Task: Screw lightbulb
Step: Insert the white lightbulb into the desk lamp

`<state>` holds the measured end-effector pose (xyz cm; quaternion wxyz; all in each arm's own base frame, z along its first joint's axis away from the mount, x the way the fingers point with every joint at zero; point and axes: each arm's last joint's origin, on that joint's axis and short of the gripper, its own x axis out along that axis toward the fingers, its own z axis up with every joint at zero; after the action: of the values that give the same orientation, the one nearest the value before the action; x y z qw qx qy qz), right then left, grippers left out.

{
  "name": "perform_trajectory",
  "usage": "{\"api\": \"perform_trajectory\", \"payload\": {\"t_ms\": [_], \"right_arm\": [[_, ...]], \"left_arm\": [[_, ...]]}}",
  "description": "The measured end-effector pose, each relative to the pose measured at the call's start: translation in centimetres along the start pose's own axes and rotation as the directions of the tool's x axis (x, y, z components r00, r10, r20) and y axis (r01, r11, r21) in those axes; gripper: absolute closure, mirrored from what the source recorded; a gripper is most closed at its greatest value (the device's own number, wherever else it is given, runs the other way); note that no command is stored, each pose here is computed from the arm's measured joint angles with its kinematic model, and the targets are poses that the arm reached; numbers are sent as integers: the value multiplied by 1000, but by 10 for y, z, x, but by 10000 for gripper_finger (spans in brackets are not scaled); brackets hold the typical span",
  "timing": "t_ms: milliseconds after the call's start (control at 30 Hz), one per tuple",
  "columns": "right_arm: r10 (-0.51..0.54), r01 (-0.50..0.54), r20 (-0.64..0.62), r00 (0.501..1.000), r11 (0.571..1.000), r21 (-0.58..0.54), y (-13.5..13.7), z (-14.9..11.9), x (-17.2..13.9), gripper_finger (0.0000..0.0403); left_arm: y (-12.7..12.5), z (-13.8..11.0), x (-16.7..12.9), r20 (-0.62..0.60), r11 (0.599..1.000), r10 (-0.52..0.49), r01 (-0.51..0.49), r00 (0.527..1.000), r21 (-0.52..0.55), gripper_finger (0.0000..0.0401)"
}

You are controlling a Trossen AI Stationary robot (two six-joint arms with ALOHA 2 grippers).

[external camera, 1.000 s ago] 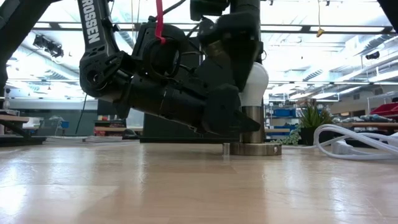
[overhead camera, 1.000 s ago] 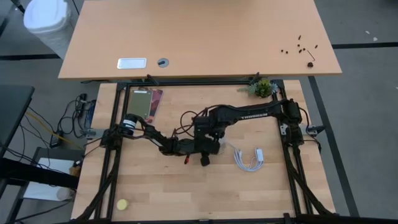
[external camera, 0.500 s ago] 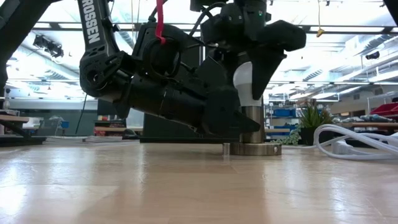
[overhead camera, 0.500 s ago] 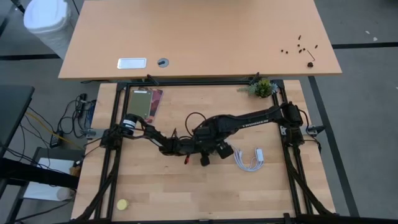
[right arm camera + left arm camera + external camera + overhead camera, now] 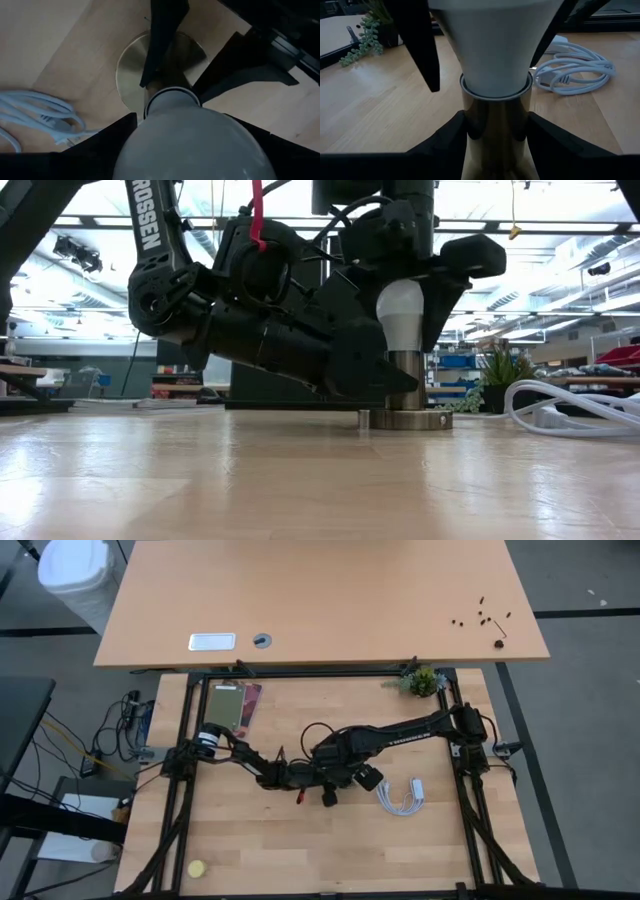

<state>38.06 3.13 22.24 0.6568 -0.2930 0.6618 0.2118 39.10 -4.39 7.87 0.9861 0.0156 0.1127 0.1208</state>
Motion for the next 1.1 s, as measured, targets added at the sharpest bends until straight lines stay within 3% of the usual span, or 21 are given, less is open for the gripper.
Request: {"api": "perform_trajectory", "payload": {"t_ms": [267,400,500,600,667,767,867,900,967,1100], "right_arm": [[20,-22,15,1000,990,138,-2,-1,0,157],[23,-27,16,1000,948,317,-1,-1,0,154],[23,-29,18,1000,858,513,-2,-1,0,138],[18,-31,26,1000,718,695,-3,-1,0,132],[13,-32,31,999,610,792,-3,0,0,135],[15,-35,31,999,407,913,-5,-2,1,144],[34,-45,38,999,224,974,-6,-4,1,144],[42,-52,44,998,198,979,-7,-4,1,140],[55,-73,64,996,198,977,-8,-4,1,127],[57,-80,67,996,268,960,-10,-4,-8,92]], "left_arm": [[0,0,0,-1,1000,-5,5,1000,1,214],[0,0,0,-2,1000,-5,5,1000,3,214],[0,-1,0,-4,1000,-5,5,1000,4,214],[0,-1,0,-5,1000,-3,3,1000,4,215],[0,-1,0,-5,1000,-3,3,1000,3,215],[0,-1,0,-10,1000,-2,2,1000,5,215],[0,-2,-1,-16,1000,-1,1,1000,8,216],[0,-3,-1,-18,1000,-1,1,1000,9,216],[0,-3,-1,-22,1000,0,0,1000,10,216],[0,-4,0,-29,1000,3,-2,1000,13,216]]}}
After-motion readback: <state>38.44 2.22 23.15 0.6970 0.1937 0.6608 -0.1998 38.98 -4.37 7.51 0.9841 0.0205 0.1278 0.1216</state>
